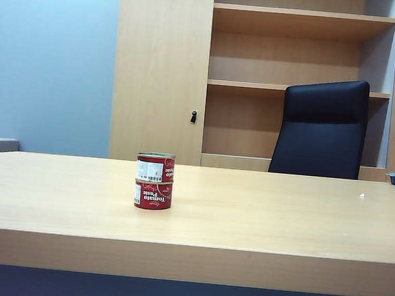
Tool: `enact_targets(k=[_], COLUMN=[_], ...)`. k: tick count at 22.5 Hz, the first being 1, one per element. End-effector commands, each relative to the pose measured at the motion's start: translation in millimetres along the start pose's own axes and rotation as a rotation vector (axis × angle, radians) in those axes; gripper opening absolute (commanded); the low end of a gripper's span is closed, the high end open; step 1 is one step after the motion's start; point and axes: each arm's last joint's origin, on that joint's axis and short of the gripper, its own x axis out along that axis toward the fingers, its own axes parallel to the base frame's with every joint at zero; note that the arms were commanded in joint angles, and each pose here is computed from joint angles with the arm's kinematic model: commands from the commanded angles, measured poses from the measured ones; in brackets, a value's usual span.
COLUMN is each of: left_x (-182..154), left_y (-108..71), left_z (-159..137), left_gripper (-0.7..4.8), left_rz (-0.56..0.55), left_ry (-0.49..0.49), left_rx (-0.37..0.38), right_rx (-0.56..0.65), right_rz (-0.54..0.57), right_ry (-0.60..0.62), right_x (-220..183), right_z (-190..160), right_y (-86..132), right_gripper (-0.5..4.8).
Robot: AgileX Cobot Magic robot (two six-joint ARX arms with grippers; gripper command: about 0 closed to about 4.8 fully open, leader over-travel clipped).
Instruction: Stack a can of tomatoes on the right onto the can of tomatoes on the left.
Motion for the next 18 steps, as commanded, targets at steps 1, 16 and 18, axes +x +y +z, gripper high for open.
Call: enact_targets(k=[1,16,18], left_x=[-0.2,-0.2,-0.2], left_y=[-0.3,-0.2,-0.2], left_z=[2.0,1.6,1.5], left_gripper=[-0.01,-0.01,-0.01], left_rz=[-0.005,-0.004,-0.004], left_ry=[-0.012,-0.009,-0.008], left_rx=[0.004,0.004,0.004], right_rx=[-0.050,-0.106,-0.146], right_rz=[-0.141,-0.583,-0.603], right_ry=[0.072,0.042,0.060], right_x=[-0.3,-4.5,-6.6], right_z=[-10.3,-47.7,-47.5], right_y=[-6.9,-75.6,-78.9], right_gripper=[-0.05,-0.05,-0.05])
